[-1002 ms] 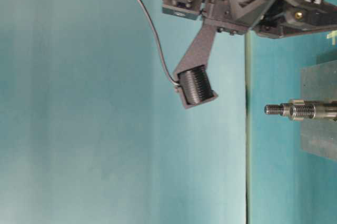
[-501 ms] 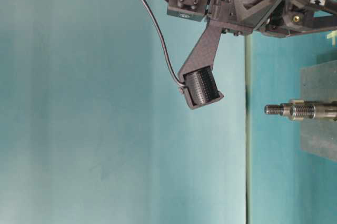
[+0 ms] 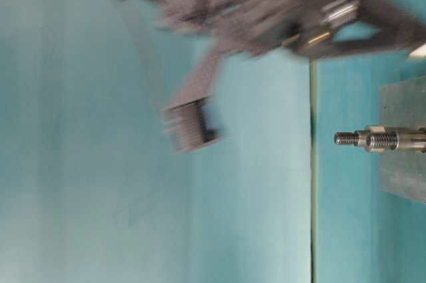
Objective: Insert the washer onto the shaft.
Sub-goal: 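Carry the second washer left above the lower shaft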
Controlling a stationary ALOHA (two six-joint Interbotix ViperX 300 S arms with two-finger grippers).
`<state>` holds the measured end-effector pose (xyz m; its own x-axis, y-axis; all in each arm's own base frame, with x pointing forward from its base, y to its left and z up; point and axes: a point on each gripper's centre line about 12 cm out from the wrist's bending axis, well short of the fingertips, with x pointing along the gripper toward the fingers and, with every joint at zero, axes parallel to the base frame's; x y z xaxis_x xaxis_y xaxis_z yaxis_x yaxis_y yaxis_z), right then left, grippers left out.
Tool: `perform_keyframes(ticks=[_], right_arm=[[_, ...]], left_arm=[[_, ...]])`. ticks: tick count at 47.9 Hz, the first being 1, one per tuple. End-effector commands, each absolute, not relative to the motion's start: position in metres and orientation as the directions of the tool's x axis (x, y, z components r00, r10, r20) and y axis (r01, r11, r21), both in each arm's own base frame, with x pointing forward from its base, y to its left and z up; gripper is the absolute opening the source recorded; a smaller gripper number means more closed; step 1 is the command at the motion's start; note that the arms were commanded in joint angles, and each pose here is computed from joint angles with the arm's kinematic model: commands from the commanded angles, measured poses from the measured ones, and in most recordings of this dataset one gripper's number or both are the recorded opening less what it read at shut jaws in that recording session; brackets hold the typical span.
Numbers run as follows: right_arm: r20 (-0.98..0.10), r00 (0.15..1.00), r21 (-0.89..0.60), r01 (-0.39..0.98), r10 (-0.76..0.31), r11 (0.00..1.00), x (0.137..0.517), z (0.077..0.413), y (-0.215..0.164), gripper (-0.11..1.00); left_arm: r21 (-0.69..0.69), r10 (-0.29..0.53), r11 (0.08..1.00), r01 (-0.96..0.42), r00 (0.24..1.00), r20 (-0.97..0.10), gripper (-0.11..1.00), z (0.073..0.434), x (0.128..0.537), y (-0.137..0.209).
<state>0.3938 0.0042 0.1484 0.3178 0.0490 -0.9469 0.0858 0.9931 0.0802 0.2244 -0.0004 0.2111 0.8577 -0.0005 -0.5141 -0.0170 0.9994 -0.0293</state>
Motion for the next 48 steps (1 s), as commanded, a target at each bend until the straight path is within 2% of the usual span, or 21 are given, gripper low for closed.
perform_keyframes(ticks=[1,16,40,48], right_arm=[[-0.915,0.401,0.090,0.076,0.052,0.993,0.408,0.183,0.006,0.33],[-0.885,0.464,0.076,0.051,0.043,0.996,0.440,0.202,0.006,0.33],[-0.896,0.442,0.052,0.013,0.041,0.999,0.452,0.189,0.007,0.33],[-0.916,0.399,0.051,0.014,0.041,0.999,0.452,0.180,0.005,0.33]], left_arm=[[-0.028,0.000,0.999,-0.016,0.870,-0.493,0.00,0.218,0.227,0.000],[-0.028,0.001,0.999,-0.017,0.870,-0.493,0.00,0.218,0.227,0.000],[-0.028,0.000,0.999,-0.016,0.869,-0.496,0.00,0.216,0.226,0.000],[-0.028,0.000,0.999,-0.016,0.869,-0.494,0.00,0.216,0.226,0.000]])
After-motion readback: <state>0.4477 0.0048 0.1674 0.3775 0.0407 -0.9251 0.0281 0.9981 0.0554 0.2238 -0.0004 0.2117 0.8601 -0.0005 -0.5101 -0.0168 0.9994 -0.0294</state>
